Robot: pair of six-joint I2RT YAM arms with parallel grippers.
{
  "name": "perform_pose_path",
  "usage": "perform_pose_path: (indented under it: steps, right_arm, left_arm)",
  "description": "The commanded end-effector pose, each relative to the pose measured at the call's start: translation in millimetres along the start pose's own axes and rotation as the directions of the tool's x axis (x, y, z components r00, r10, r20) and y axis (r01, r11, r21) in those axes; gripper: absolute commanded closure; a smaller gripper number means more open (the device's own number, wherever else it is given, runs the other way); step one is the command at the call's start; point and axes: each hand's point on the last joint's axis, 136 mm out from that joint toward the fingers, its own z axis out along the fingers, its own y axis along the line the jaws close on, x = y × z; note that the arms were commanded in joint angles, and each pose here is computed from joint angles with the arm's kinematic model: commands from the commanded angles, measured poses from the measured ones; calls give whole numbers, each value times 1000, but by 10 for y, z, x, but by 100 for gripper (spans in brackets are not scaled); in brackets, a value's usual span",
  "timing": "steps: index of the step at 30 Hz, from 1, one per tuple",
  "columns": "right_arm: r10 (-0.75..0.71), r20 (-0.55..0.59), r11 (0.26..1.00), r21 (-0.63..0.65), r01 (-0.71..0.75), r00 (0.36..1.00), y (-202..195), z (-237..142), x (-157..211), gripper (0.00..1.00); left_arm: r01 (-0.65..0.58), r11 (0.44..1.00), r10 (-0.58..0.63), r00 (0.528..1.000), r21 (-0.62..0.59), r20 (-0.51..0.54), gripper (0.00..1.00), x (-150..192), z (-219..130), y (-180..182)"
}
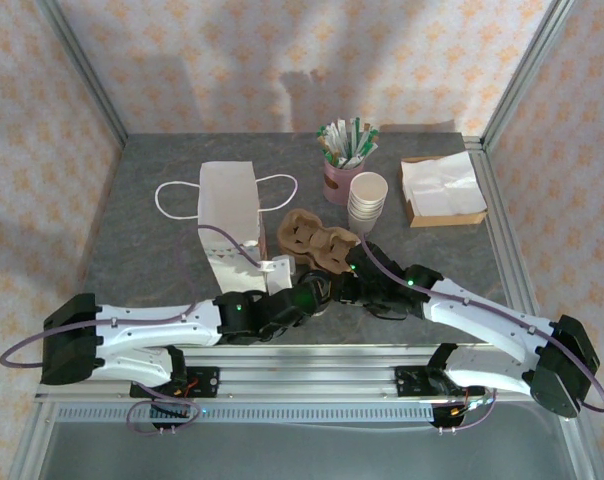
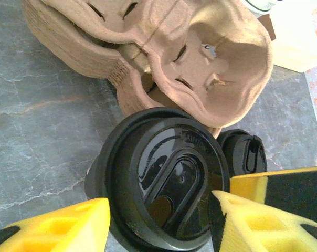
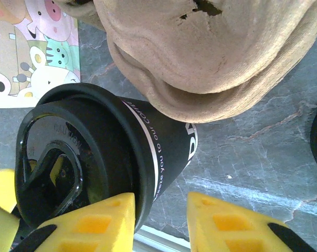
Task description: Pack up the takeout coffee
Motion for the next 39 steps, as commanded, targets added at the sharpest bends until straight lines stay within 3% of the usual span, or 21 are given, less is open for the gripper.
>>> perform_pose_path:
  steps: [1,16,33,39]
  right_arm:
    - [13,-21,999,36,-12,1000,-128,65,73,69]
    - [7,-53,994,106,-2,999,-335,191,184,70]
    - [-1,-129,971,238,32,992,-734,406,449,70]
    - [-40,-116,964,256,69,992,-671,362,388,71]
  left_arm:
    - [8,998,-5,998,-55,64,46,-105,-3,57]
    - [-50,990,55,998,-131,39,51,-14,98,146]
    - [-45,992,41,999,-122,-31,54,215,248,156]
    - [-39,994,35,999,-102,-38,55,201,215,106]
